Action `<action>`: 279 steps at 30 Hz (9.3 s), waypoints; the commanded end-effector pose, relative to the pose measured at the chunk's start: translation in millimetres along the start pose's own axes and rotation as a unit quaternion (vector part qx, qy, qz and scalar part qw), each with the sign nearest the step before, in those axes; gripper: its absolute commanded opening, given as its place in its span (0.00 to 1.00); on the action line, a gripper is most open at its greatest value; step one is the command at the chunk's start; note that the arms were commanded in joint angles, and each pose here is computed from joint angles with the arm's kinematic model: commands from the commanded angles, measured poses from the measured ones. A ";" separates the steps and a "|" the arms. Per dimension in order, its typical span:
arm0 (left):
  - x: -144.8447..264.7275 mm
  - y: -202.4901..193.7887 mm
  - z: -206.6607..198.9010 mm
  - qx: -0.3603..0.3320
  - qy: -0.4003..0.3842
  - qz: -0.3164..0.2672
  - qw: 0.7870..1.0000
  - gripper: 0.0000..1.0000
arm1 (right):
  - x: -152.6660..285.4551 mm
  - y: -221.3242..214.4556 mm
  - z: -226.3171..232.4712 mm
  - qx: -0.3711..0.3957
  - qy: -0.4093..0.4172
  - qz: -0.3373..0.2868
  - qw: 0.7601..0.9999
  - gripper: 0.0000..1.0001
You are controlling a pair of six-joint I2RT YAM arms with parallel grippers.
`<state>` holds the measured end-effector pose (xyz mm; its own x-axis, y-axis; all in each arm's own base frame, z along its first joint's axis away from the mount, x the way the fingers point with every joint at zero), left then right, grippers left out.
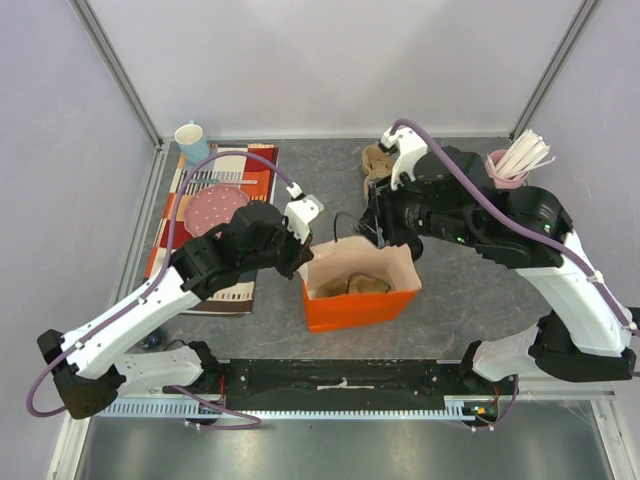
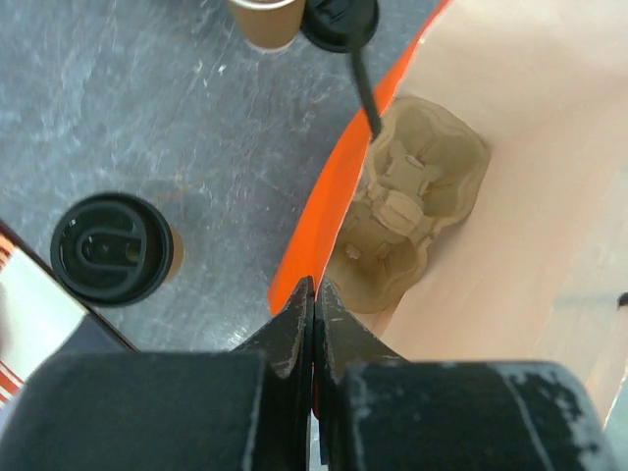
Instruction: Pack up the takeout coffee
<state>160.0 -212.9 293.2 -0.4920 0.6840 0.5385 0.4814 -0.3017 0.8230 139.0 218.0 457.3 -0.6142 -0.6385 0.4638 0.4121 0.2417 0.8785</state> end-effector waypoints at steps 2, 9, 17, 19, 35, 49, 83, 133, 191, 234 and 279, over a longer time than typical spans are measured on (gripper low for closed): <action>-2.7 13.0 2.4 0.102 0.018 -0.020 0.994 0.02 | -13.3 -34.4 5.6 0.006 0.019 0.103 0.995 0.39; 1.4 10.0 2.3 0.062 -0.002 -0.039 0.997 0.02 | -54.7 -89.8 -1.5 0.040 0.006 0.203 0.978 0.23; -0.8 1.7 -3.2 0.047 -0.034 -0.027 0.998 0.02 | -73.3 -74.1 -2.9 0.024 0.030 0.185 0.982 0.26; -2.8 1.9 0.2 0.042 -0.021 -0.028 0.999 0.02 | -61.6 -54.9 5.6 0.031 0.079 0.141 0.986 0.40; -7.1 -0.3 2.3 0.021 -0.022 -0.026 0.999 0.02 | -10.6 -21.7 12.9 -0.006 0.165 0.027 0.986 0.85; -3.9 0.8 2.0 0.014 -0.026 -0.033 0.999 0.02 | -75.4 -97.0 -26.2 -0.016 0.046 0.176 0.983 0.00; -10.8 16.9 6.3 -0.030 -0.061 -0.033 0.997 0.02 | -85.1 -198.8 -27.3 0.391 0.229 0.214 0.865 0.00; 6.5 3.1 -6.8 -0.106 -0.160 -0.035 0.981 0.02 | -151.0 -262.0 -59.6 0.383 0.150 0.401 0.819 0.00; -55.6 32.7 23.7 -0.286 -0.126 0.065 0.948 0.02 | -93.9 -252.5 -63.8 0.358 0.065 0.334 0.870 0.00; 7.9 41.7 14.4 -0.210 -0.022 0.007 0.977 0.02 | -97.2 -209.9 -28.4 0.316 0.075 0.275 0.905 0.00; -5.9 5.9 18.0 0.020 -0.029 0.018 0.999 0.02 | -18.0 -117.1 19.8 -0.104 0.071 0.058 0.990 0.67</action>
<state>181.7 -227.5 310.6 -0.4741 0.7808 0.4069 0.2835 -0.3022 0.9101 97.2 227.5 321.0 -0.4353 -0.6280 0.6451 0.6377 0.2907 0.7133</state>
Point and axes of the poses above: each gripper's point midway between its finger pads, its own x axis back along the fingers, its own z axis along the line the jaws close on, y = z × x, the point moved 6 cm from there along x, back along the fingers, and after that the axes turned 11 degrees about x, right-handed, at the moved point
